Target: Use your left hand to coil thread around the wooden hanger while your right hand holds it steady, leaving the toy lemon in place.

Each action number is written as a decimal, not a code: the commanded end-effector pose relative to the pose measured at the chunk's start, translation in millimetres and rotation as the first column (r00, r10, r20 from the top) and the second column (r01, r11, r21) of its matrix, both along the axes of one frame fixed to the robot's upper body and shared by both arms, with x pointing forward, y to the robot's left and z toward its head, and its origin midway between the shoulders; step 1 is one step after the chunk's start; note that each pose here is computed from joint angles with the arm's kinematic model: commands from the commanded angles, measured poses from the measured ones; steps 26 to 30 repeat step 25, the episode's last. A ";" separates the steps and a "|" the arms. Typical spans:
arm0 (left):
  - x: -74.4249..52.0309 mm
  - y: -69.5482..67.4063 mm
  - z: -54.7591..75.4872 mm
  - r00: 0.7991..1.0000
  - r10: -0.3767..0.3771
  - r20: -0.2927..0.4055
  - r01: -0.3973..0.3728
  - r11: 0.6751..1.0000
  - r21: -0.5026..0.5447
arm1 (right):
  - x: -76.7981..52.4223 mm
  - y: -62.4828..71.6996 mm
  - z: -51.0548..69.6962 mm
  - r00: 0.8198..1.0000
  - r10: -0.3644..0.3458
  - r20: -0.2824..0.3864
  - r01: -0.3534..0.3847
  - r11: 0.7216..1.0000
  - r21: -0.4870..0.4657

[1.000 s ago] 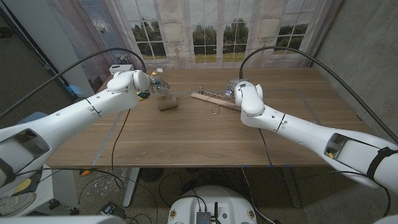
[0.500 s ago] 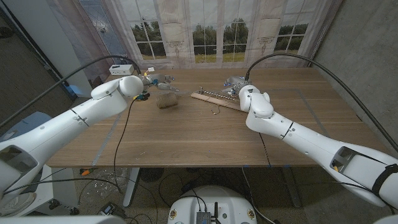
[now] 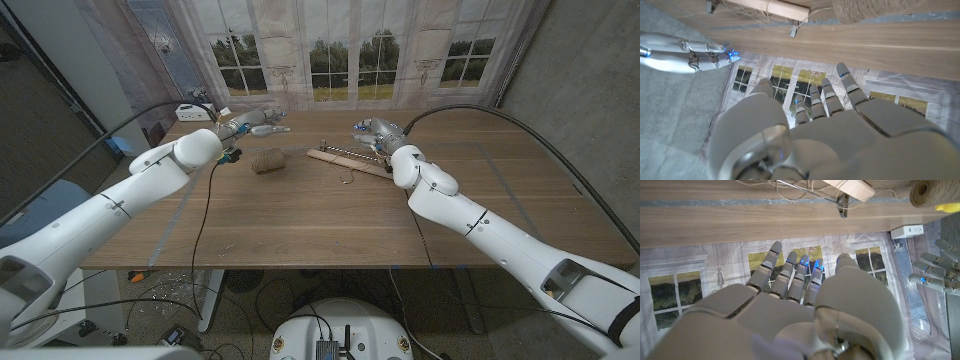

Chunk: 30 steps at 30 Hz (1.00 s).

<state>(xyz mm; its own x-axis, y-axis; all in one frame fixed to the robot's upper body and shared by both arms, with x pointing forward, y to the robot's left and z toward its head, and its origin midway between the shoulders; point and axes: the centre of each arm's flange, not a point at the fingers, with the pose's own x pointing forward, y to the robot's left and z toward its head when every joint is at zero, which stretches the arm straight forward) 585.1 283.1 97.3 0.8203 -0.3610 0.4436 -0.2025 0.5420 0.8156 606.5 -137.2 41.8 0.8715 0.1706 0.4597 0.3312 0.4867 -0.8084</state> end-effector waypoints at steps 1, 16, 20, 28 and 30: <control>-7.8 23.0 -10.4 0.985 -0.113 0.128 0.138 0.967 -0.214 | -12.8 -7.8 -12.7 0.975 0.173 0.138 -0.210 0.923 0.323; 9.9 51.8 -19.7 0.927 -0.350 0.137 0.374 0.827 -0.419 | -22.5 -37.2 -37.8 0.885 0.288 0.366 -0.461 0.647 0.607; 14.5 51.8 -22.8 0.925 -0.358 0.126 0.376 0.817 -0.437 | -28.5 -49.7 -38.4 0.884 0.220 0.412 -0.452 0.624 0.638; 20.2 49.0 -30.2 0.932 -0.344 0.115 0.355 0.799 -0.485 | -35.6 -42.6 -38.7 0.852 0.224 0.473 -0.506 0.582 0.636; 20.2 49.0 -30.2 0.932 -0.344 0.115 0.355 0.799 -0.485 | -35.6 -42.6 -38.7 0.852 0.224 0.473 -0.506 0.582 0.636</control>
